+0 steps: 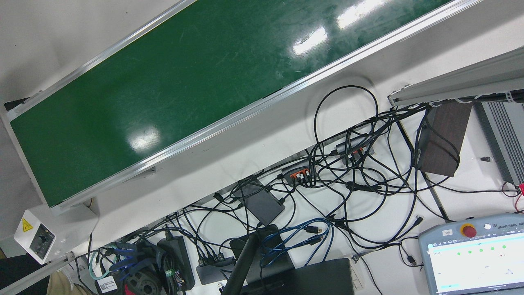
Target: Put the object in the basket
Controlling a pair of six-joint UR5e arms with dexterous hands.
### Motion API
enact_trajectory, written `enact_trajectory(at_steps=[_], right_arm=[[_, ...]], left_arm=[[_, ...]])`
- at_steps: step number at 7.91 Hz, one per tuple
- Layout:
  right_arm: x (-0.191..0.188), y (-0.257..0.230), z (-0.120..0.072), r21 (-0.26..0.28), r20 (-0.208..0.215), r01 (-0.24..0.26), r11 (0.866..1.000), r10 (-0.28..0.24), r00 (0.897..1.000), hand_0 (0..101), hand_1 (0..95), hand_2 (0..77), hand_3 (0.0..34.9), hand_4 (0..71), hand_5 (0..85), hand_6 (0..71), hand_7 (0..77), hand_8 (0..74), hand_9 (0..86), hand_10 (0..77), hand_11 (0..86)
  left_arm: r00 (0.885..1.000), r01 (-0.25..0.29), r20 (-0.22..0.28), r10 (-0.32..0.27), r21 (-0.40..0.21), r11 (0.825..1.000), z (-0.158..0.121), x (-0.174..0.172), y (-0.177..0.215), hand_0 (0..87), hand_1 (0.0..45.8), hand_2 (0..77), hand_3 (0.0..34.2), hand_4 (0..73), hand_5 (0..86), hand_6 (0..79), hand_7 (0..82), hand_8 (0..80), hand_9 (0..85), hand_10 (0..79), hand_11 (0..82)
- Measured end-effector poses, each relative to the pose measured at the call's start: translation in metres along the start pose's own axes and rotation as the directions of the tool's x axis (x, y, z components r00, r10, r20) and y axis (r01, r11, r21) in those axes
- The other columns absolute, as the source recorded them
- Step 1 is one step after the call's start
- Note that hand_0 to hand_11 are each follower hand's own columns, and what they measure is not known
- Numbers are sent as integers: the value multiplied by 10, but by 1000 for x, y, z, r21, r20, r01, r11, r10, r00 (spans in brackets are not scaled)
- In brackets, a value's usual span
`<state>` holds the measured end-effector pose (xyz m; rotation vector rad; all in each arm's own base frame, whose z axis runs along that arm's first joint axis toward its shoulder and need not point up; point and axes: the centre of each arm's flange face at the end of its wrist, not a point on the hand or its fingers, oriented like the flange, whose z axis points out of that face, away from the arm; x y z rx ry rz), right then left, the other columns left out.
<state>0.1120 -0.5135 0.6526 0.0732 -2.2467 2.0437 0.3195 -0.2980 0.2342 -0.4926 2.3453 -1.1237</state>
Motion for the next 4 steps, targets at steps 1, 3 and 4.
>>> enact_trajectory(at_steps=[1,3,4], right_arm=[[0,0,0,0,0,0,1000,0,1000,2,0,5,0,0,0,0,5,0,0,0,0],[0,0,0,0,0,0,1000,0,1000,2,0,5,0,0,0,0,5,0,0,0,0],[0,0,0,0,0,0,1000,0,1000,2,0,5,0,0,0,0,5,0,0,0,0]], left_arm=[[1000,4,-2,-4,-5,1000,4,0,5,662,229,774,0,698,60,693,704,704,65,704,202],[1000,5,-2,-5,-4,1000,9,1,10,658,207,774,0,698,644,698,704,698,595,698,409],[1000,3,0,-3,0,1000,8,1,10,686,180,774,0,698,709,698,704,698,720,698,409]])
